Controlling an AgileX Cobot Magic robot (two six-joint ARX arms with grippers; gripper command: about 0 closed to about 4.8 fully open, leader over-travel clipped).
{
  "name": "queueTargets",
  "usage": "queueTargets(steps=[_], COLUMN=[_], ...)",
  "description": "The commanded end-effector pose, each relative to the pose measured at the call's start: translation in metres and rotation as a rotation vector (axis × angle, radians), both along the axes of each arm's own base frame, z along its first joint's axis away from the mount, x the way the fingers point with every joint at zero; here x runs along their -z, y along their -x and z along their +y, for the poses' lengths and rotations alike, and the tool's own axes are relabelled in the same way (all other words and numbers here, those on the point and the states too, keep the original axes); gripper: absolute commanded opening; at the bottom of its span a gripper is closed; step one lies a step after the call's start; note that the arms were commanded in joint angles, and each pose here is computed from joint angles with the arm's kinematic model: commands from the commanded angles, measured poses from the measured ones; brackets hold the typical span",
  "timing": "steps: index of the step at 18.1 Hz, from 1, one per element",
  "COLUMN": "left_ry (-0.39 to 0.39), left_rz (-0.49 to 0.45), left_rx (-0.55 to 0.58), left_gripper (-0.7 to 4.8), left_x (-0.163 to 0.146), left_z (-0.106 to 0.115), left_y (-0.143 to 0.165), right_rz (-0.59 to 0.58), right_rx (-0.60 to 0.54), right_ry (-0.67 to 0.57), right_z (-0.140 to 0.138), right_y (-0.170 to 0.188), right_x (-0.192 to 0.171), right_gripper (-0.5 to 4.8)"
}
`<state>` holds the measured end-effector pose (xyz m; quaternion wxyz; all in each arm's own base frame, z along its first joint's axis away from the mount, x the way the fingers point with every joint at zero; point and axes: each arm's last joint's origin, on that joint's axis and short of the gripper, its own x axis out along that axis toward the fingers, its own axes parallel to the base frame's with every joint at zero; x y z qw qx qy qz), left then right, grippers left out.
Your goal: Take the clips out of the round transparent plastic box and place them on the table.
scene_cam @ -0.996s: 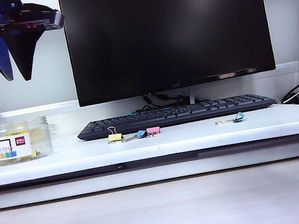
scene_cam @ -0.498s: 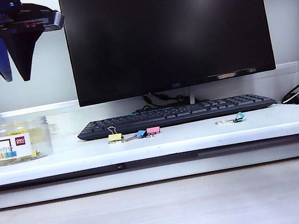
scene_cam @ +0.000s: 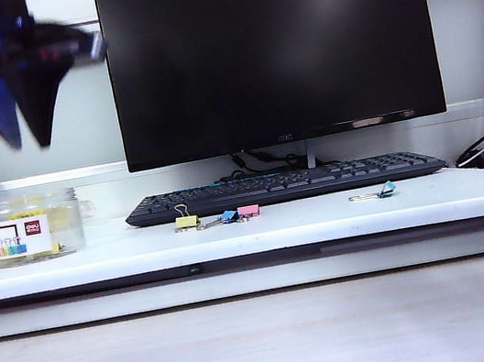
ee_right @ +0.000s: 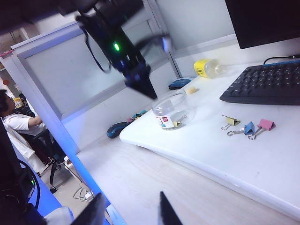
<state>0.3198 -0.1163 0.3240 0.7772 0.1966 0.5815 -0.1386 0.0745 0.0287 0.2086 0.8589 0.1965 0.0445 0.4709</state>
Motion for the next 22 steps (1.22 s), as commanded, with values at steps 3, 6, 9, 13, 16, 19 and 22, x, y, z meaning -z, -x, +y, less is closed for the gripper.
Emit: queueTargets(steps=[3, 6, 9, 13, 16, 19, 22], left_ry=[-0.062, -0.056, -0.060, 0.015, 0.138, 0.163, 0.156], left_rz=[-0.045, -0.148, -0.159, -0.056, -0.023, -0.026, -0.022], left_rx=[-0.008, -0.012, -0.038, -0.104, -0.081, -0.072, -0.084], left_gripper=[2.14, 2.04, 2.04, 2.05, 2.05, 2.05, 2.05], left_x=[0.021, 0.018, 0.021, 0.036, 0.036, 0.037, 0.040], left_z=[0.005, 0.002, 0.008, 0.033, 0.041, 0.039, 0.042], left_y=[-0.007, -0.016, -0.023, -0.034, -0.036, -0.038, -0.040], right_rz=[-0.048, -0.035, -0.033, -0.034, -0.042, -0.022, -0.013], right_rx=[0.002, 0.003, 0.003, 0.006, 0.031, 0.032, 0.031], right_ry=[-0.001, 0.002, 0.003, 0.004, 0.006, 0.016, 0.019], right_z=[0.000, 0.000, 0.000, 0.000, -0.001, -0.001, -0.001], right_y=[0.001, 0.001, 0.001, 0.001, 0.000, 0.000, 0.000], right_x=[-0.005, -0.004, -0.003, -0.003, -0.003, 0.000, 0.000], right_gripper=[1.49, 1.49, 1.49, 1.49, 1.49, 1.49, 1.49])
